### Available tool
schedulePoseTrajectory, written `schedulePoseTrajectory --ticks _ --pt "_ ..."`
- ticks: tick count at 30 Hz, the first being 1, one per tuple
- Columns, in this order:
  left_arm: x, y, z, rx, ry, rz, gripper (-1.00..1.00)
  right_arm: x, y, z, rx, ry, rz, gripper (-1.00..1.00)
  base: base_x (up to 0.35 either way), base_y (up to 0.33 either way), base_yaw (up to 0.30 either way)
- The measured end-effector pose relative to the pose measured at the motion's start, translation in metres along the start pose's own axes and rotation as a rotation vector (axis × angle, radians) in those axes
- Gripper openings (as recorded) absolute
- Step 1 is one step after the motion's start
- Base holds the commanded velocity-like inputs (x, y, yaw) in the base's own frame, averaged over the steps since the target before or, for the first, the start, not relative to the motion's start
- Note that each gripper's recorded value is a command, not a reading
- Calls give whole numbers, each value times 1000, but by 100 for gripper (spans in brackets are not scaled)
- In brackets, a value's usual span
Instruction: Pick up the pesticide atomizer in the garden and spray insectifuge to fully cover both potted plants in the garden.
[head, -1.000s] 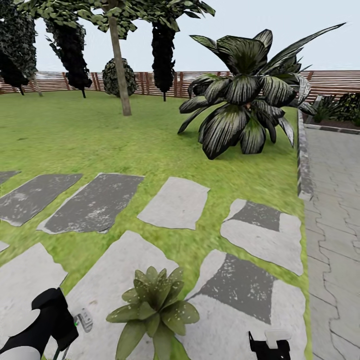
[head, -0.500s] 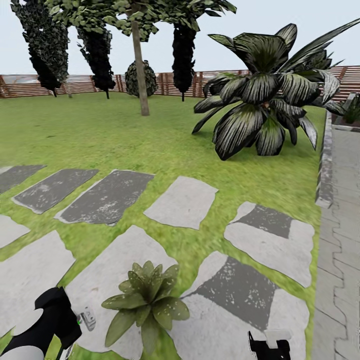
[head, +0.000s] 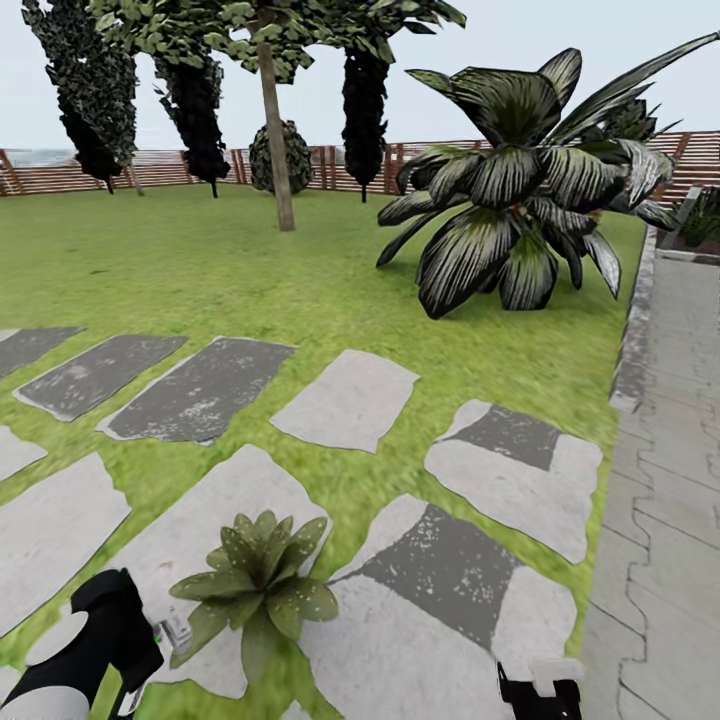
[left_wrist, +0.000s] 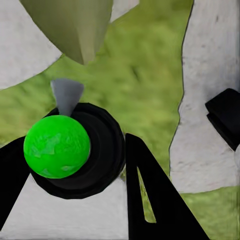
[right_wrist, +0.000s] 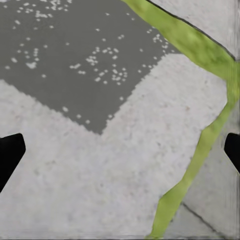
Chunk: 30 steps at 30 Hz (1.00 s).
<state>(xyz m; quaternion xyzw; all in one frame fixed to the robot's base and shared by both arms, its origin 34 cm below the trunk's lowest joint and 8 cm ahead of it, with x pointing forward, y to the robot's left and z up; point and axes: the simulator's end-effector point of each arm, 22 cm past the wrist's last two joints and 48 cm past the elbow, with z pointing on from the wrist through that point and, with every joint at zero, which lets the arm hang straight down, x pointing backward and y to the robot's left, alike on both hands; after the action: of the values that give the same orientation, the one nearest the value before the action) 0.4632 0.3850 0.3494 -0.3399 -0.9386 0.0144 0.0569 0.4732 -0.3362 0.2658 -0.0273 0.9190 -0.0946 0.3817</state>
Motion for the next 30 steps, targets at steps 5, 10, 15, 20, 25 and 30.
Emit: schedulePoseTrajectory --ticks 5,10,15,20,25,30 --pt "2 1 -1 -2 12 -32 -100 0 0 0 -1 0 0 100 -278 -212 204" --pt "3 2 -1 -9 27 -23 -100 0 1 0 -1 0 -1 100 -254 -199 274" --pt "2 3 -6 -7 44 -8 -100 0 1 0 -1 0 -1 100 -48 -40 278" --pt "-26 14 -43 28 61 5 -100 0 1 0 -2 0 -1 100 -2 -2 277" --pt "-36 24 -66 -15 94 -8 -100 0 0 0 -1 0 0 100 0 0 102" --pt "-39 13 -76 37 77 -17 -100 0 -1 0 0 0 0 100 0 0 2"
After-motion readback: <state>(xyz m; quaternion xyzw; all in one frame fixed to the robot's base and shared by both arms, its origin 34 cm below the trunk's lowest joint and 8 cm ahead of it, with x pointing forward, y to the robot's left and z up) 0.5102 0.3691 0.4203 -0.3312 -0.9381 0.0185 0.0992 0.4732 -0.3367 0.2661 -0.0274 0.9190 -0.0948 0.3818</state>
